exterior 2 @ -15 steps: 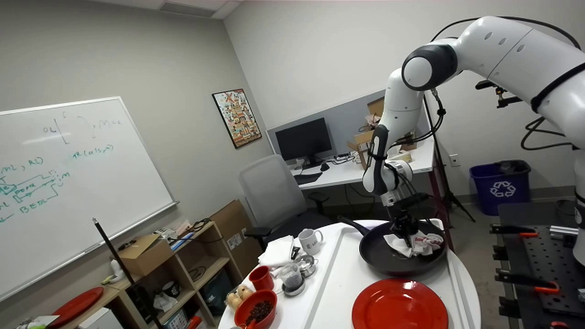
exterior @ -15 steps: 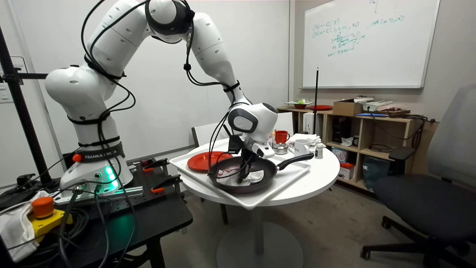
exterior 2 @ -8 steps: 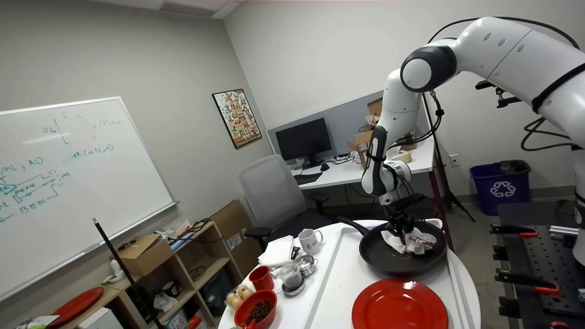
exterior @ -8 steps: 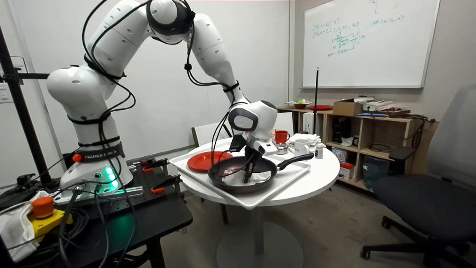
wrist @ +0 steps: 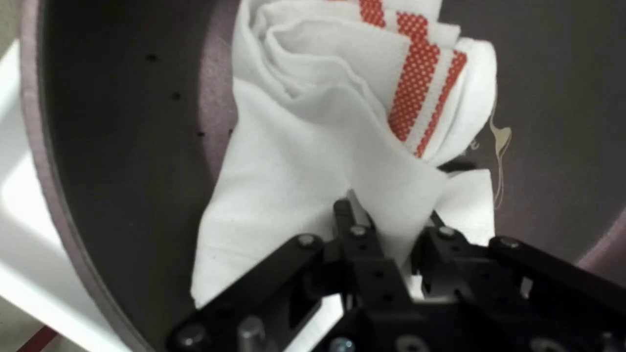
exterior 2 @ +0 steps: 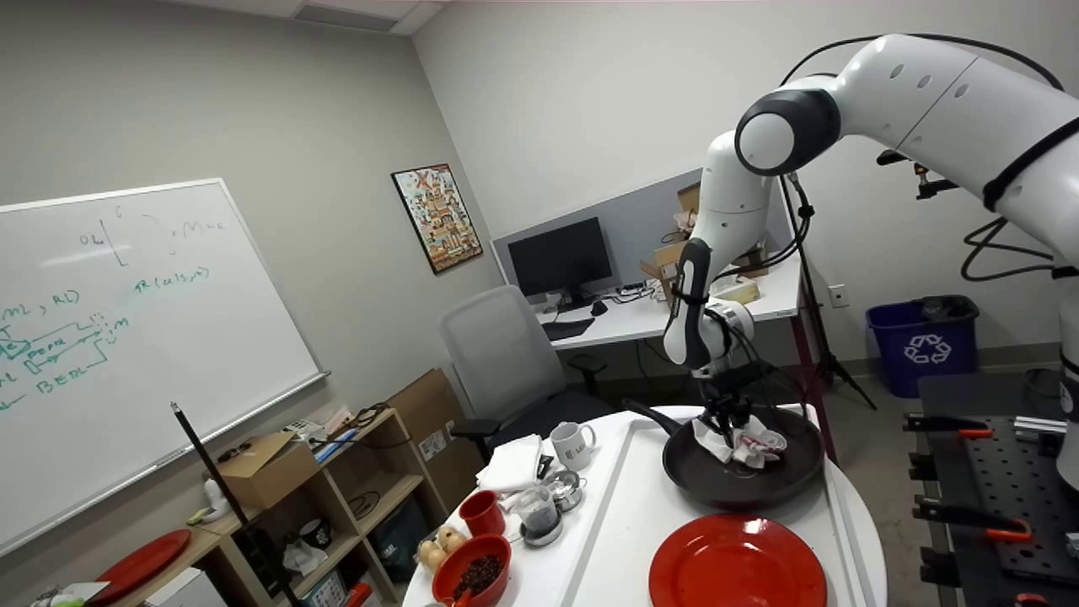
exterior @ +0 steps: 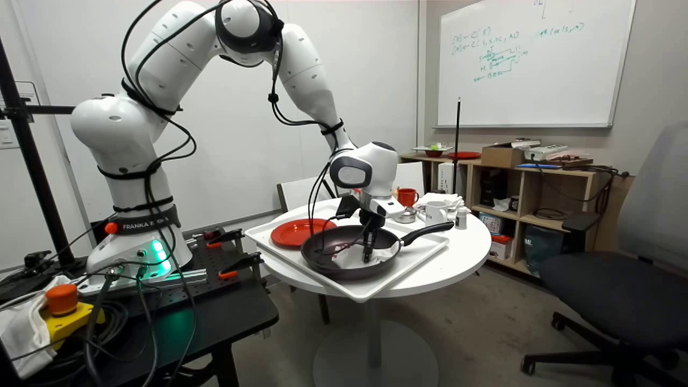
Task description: Use the towel to wipe the pan.
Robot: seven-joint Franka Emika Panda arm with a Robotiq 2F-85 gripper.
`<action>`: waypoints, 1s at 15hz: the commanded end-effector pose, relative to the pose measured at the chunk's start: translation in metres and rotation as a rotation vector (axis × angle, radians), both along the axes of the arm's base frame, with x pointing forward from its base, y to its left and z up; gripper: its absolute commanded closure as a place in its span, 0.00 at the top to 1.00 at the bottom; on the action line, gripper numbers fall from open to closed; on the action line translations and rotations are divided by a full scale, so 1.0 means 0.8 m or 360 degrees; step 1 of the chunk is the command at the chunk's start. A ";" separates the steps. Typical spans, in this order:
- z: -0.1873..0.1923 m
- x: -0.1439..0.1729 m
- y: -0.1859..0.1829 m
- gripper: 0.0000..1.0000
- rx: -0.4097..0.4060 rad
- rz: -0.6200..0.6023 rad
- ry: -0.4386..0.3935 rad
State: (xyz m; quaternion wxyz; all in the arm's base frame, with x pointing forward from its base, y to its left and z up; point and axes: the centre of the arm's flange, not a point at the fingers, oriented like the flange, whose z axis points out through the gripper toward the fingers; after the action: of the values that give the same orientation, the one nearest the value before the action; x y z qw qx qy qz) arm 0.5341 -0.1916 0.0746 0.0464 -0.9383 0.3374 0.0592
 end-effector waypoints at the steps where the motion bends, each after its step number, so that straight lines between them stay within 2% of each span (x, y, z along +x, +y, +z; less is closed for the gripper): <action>1: -0.037 0.031 0.007 0.05 -0.0053 0.0041 -0.0081; 5: -0.036 0.036 0.013 0.05 -0.0047 0.0102 -0.0153; 9: -0.038 0.047 0.028 0.05 0.0031 0.0248 -0.0197; 11: -0.037 0.047 0.039 0.05 0.0122 0.0372 -0.0201; 15: -0.042 0.039 0.065 0.05 0.0221 0.0649 -0.0187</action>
State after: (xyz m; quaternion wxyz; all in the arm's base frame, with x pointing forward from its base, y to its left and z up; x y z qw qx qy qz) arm 0.5711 -0.1565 0.0737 0.0980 -0.9761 0.1941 0.0054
